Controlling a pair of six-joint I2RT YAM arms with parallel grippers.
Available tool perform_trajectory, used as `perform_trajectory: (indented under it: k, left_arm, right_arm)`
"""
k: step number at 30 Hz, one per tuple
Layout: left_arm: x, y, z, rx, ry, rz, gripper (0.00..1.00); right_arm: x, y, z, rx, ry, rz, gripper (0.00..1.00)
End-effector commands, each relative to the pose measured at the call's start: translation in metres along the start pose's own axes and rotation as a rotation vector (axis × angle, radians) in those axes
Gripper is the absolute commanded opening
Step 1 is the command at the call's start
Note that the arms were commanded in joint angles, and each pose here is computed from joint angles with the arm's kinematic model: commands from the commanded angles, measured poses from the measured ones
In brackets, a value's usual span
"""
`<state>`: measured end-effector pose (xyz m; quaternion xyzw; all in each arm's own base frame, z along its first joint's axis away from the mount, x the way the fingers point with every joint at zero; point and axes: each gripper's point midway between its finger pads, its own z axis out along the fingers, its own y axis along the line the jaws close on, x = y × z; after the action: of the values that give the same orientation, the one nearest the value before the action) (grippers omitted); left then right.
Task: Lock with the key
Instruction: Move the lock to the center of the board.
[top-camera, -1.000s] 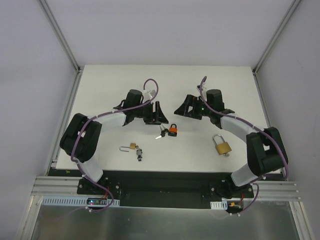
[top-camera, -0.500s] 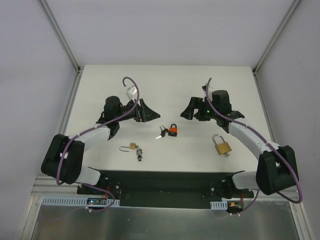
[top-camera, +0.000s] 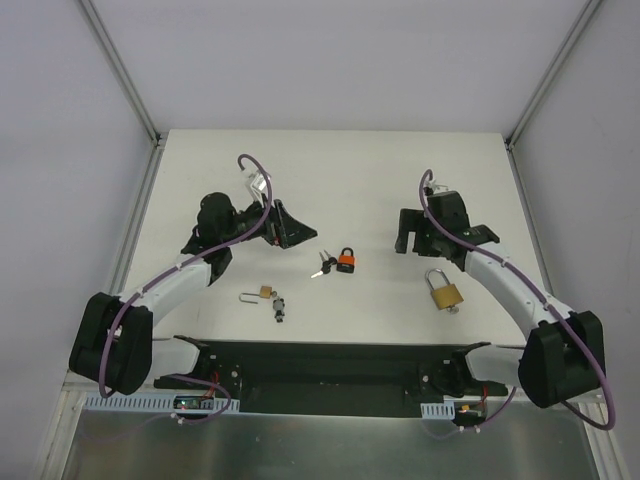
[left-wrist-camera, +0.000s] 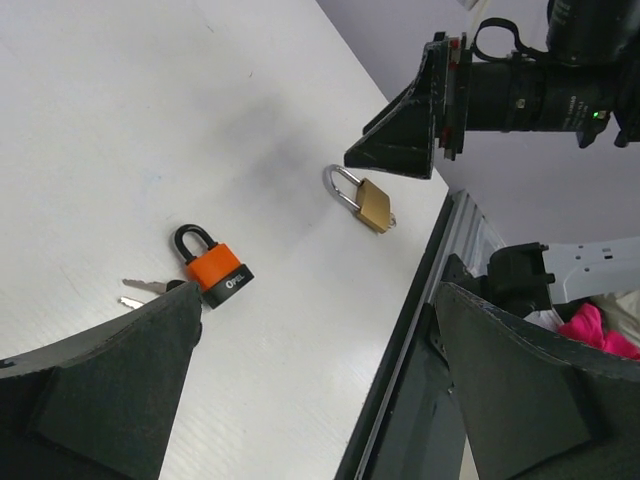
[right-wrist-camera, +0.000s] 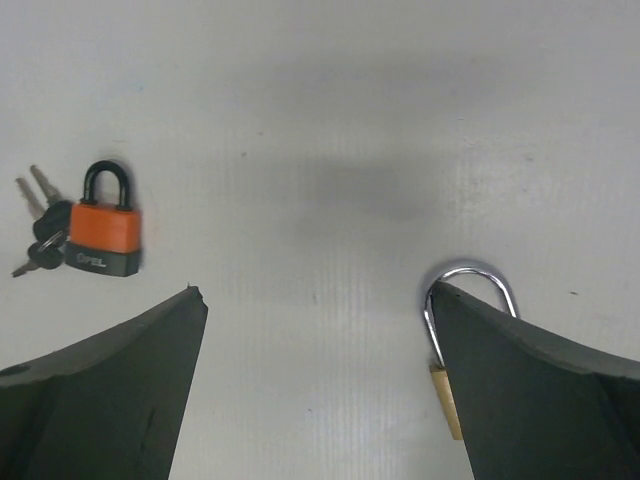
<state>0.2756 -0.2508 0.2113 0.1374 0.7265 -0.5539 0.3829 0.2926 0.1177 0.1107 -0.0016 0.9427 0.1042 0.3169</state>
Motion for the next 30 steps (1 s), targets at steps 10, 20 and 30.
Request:
perform_trajectory:
  k: [10,20,30]
  left_arm:
    - [-0.002,-0.018,0.015,0.025,0.060,0.127,0.99]
    - [0.002,-0.022,0.018,0.046,0.078,0.122,0.98]
    - [0.003,-0.024,0.017,0.052,0.075,0.126,0.98]
  right_arm:
    - [0.052,-0.092,-0.016,0.375,0.164,0.160,0.98]
    - [0.089,-0.113,0.000,0.355,0.306,0.288,0.98]
    - [0.109,-0.097,0.016,0.198,0.401,0.377,0.96]
